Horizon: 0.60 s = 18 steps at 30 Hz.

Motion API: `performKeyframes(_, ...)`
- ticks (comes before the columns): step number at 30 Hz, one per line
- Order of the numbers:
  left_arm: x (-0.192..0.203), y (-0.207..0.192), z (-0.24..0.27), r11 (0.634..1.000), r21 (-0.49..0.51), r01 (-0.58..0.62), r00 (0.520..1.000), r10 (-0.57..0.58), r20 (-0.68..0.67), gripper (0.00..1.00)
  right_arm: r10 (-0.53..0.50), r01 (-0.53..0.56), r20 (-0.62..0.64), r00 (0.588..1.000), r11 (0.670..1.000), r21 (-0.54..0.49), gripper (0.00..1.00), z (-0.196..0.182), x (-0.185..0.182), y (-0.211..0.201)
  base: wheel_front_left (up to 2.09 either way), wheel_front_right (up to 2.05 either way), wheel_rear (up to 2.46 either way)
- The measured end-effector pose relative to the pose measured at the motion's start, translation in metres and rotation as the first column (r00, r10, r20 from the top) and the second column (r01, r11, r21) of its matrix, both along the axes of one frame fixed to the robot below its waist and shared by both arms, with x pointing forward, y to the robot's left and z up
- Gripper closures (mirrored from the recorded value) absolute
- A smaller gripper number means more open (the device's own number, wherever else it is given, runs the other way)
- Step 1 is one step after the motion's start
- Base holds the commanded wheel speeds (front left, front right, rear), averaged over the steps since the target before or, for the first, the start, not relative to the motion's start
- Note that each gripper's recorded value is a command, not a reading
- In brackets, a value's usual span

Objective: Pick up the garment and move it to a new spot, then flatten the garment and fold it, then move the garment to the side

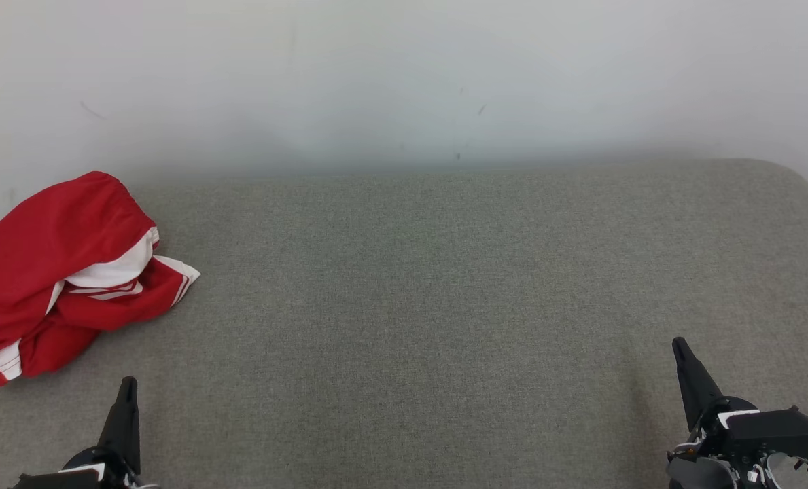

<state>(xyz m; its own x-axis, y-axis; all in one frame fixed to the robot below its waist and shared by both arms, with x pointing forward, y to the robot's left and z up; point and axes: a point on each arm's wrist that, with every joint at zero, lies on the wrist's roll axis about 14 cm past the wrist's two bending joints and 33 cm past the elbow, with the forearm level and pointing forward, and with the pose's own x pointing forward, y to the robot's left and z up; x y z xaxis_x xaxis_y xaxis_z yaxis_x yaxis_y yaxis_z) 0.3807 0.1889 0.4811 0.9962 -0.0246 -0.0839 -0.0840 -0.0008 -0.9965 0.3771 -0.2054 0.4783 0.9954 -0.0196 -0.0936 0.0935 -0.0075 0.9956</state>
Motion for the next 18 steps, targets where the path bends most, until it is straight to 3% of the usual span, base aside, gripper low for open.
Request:
performKeyframes(10, 0.0, 0.0, 0.0, 1.0, 0.0, 0.0, 1.0, 0.0, 0.0, 1.0, 0.0, 0.0, 0.0, 1.0, 1.0, 0.0, 1.0, 0.0, 0.0, 0.0, 0.0, 0.0, 0.0)
performKeyframes(11, -0.001, -0.001, -0.002, 1.0, -0.001, 0.001, 1.0, -0.001, -0.006, 0.0, 0.0, 0.0, -0.007, 1.0, 1.0, 0.001, 0.0, -0.002, -0.001, 0.0, 0.0, 0.0, 0.0)
performKeyframes(13, -0.005, -0.003, -0.012, 1.0, -0.009, 0.002, 0.999, -0.003, -0.036, 0.0, 0.0, 0.0, -0.042, 0.999, 1.0, 0.007, 0.0, -0.014, -0.007, 0.001, 0.0, 0.0, 0.0)
performKeyframes(14, -0.008, -0.004, -0.018, 1.0, -0.013, 0.003, 0.998, -0.003, -0.056, 1.0, 0.0, 0.001, -0.065, 0.998, 1.0, 0.011, 1.0, -0.021, -0.011, 0.002, 0.0, 0.0, 0.0)
performKeyframes(15, -0.012, -0.005, -0.025, 1.0, -0.016, 0.003, 0.997, -0.004, -0.076, 0.0, 0.0, 0.002, -0.087, 0.996, 1.0, 0.015, 0.0, -0.028, -0.016, 0.003, 0.0, 0.0, 0.0)
performKeyframes(18, -0.016, -0.006, -0.03, 1.0, -0.017, 0.002, 0.996, -0.003, -0.092, 0.0, -0.001, 0.002, -0.107, 0.994, 1.0, 0.018, 0.0, -0.035, -0.019, 0.005, 0.0, 0.0, 0.0)
